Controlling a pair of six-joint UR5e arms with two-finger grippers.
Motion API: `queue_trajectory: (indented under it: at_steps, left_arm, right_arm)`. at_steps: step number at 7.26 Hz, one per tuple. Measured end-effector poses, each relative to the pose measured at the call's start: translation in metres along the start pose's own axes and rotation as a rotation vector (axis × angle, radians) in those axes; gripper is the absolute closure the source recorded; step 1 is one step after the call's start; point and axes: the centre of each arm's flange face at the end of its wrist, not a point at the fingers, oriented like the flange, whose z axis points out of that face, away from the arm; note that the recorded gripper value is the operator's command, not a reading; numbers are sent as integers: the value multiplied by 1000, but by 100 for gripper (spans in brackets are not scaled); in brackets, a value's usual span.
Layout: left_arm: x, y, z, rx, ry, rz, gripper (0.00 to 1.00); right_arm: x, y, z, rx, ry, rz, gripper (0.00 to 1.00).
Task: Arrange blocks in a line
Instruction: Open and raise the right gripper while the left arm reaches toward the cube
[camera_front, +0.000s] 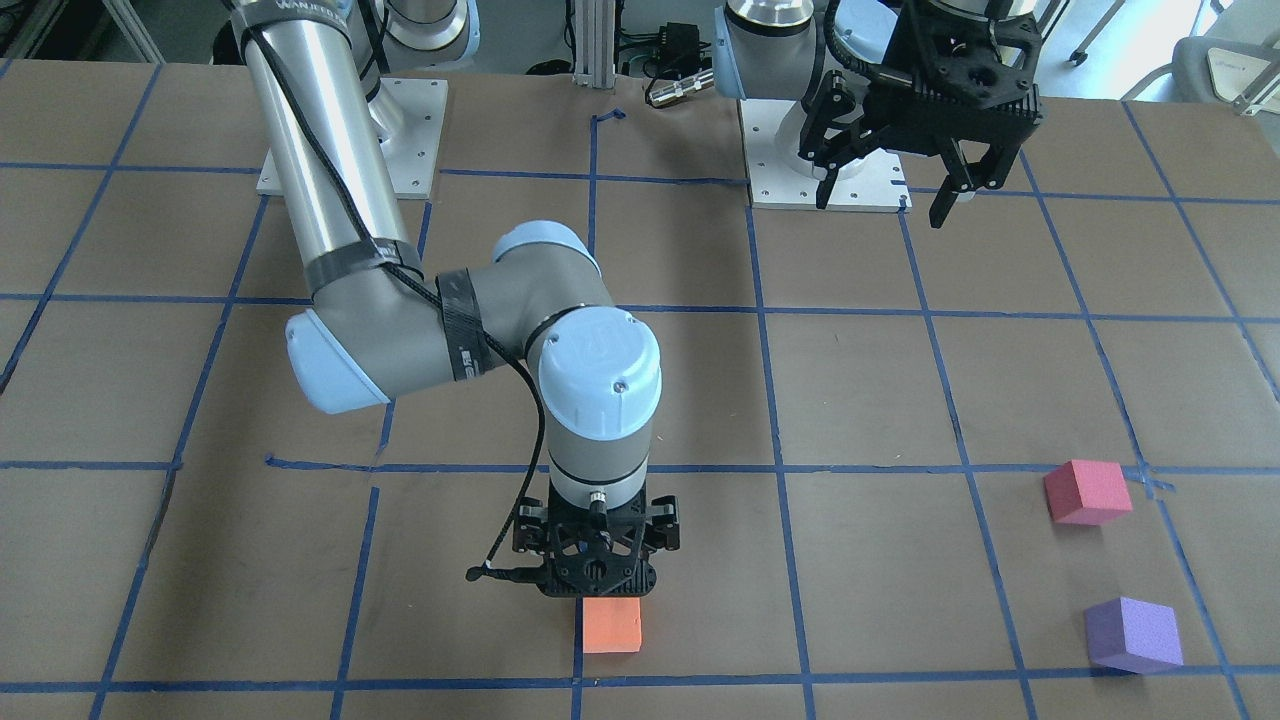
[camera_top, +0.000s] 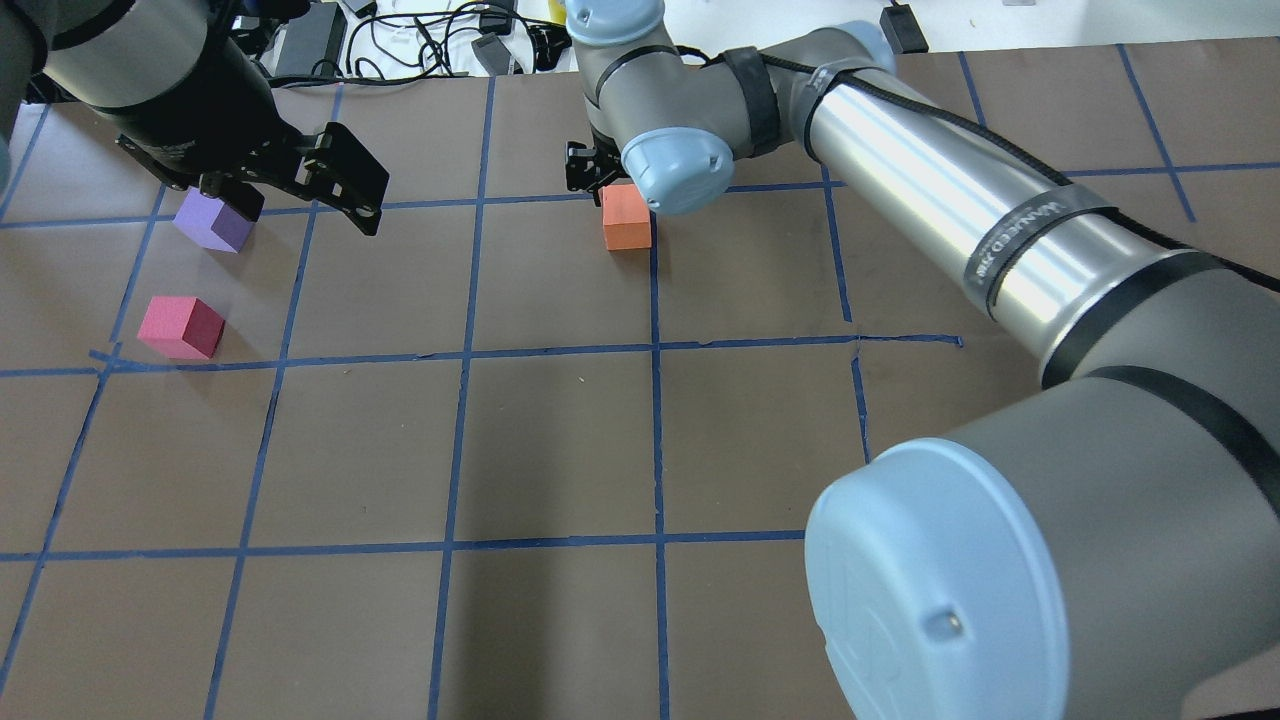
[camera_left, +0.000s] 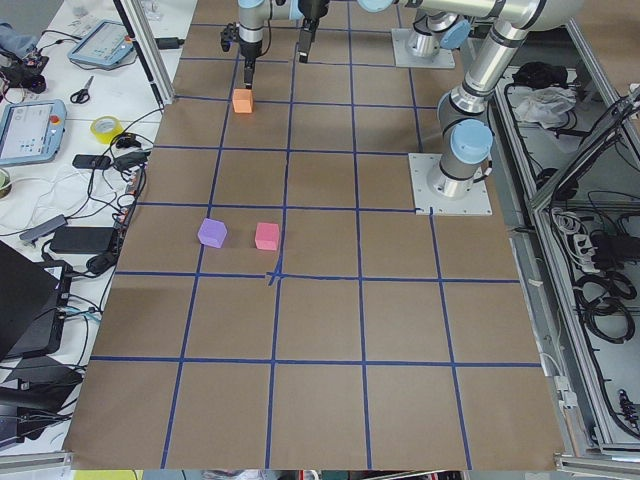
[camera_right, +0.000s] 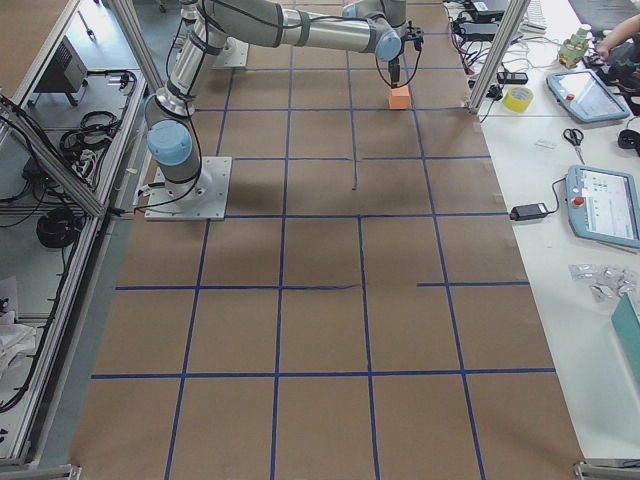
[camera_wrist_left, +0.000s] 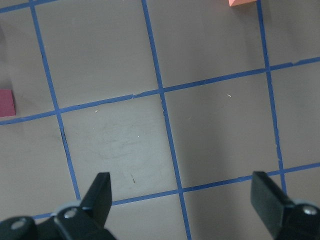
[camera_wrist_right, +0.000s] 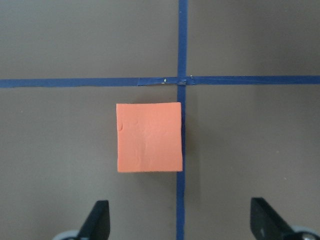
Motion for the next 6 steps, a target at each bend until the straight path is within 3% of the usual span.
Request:
queue_trajectory:
  at_steps: [1, 3, 4, 6]
  left_arm:
    - [-3, -5, 1, 16, -12, -1, 0]
    - [-10, -12, 3, 8, -61, 6, 0]
    - [-7, -24, 17, 0, -71, 25, 0]
    - [32, -60, 63, 23, -25, 29, 0]
  right_arm:
    - [23, -2, -21, -16, 9, 5, 0]
    - [91, -5, -69, -28, 19, -84, 3]
    - [127, 5, -91, -31, 23, -137, 2]
    - [199, 48, -127, -34, 37, -221, 0]
